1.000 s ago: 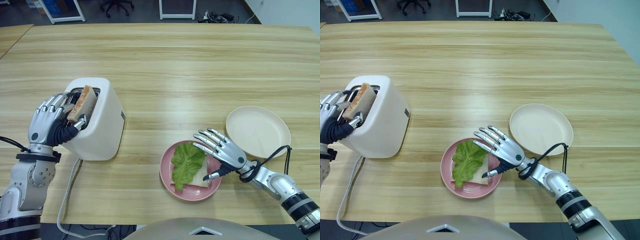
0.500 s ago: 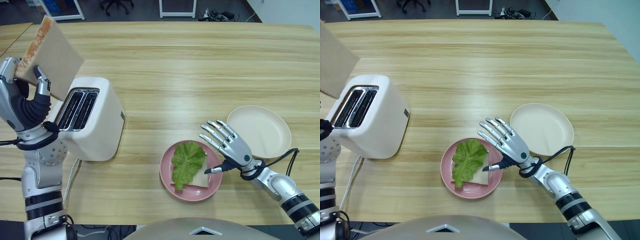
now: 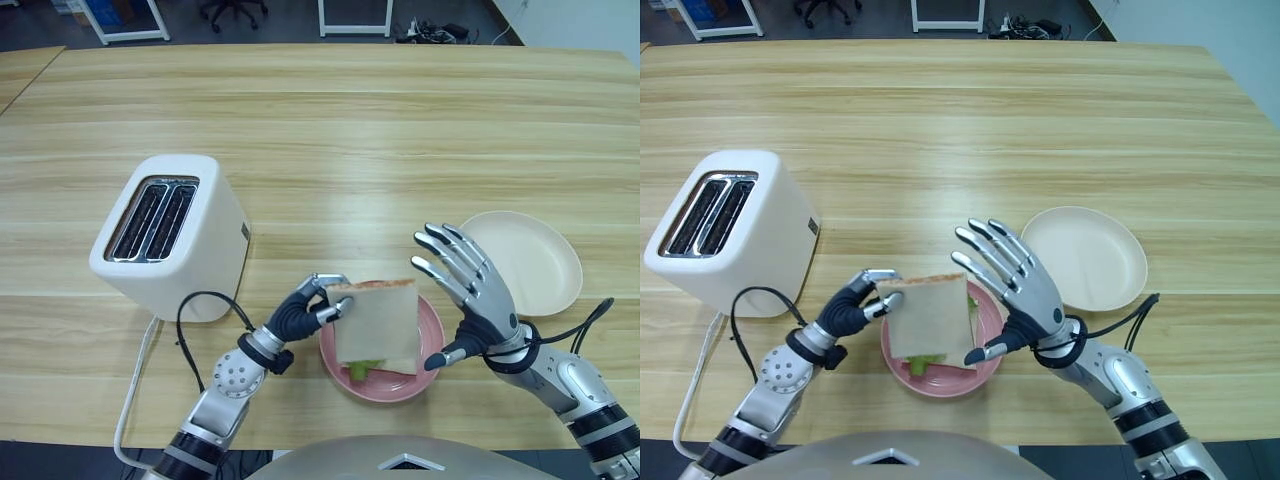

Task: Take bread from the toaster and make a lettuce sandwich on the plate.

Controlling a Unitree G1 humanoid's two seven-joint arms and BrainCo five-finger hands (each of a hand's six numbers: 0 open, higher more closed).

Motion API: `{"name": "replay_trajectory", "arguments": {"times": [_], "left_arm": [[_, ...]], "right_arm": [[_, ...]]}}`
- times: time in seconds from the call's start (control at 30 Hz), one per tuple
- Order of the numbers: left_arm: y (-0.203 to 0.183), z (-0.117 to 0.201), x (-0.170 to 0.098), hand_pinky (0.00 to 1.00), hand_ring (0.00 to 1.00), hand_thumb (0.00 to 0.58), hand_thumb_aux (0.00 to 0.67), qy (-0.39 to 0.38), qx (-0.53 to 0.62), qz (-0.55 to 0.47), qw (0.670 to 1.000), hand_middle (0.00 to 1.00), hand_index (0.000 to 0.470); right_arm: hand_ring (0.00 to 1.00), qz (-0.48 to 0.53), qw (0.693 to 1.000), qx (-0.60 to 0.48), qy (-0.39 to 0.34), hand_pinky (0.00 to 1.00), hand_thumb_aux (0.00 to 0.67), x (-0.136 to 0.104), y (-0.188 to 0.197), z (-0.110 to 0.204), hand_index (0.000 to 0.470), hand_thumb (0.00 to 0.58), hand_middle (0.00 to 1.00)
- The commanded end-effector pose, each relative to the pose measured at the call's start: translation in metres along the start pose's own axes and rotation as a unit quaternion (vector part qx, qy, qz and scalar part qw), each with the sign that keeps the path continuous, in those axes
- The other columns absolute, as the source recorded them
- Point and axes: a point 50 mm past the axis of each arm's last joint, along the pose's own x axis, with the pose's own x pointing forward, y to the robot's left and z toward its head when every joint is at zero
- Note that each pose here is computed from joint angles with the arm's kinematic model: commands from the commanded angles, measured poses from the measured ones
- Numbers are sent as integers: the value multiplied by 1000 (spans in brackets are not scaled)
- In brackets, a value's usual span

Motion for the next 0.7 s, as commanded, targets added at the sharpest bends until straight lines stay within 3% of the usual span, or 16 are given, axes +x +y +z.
{"name": "replay_trajectory", "arguments": {"times": [0.03, 0.4, 0.7], "left_arm": [[-6, -10, 3, 1000, 1000, 580, 670, 22, -4, -29, 999, 1000, 470], [17, -37, 15, 1000, 1000, 580, 670, 61, 98, -26, 993, 1000, 470], [7, -58, 17, 1000, 1000, 580, 670, 95, 157, -50, 982, 1000, 470]], "right_arm": [[0, 44, 999, 10, -1, 0, 0, -6, 9, 3, 0, 0, 0], [0, 95, 995, 25, 7, 0, 0, -17, 18, 5, 0, 0, 0], [0, 187, 978, 94, 9, 0, 0, -36, 29, 18, 0, 0, 0]]}}
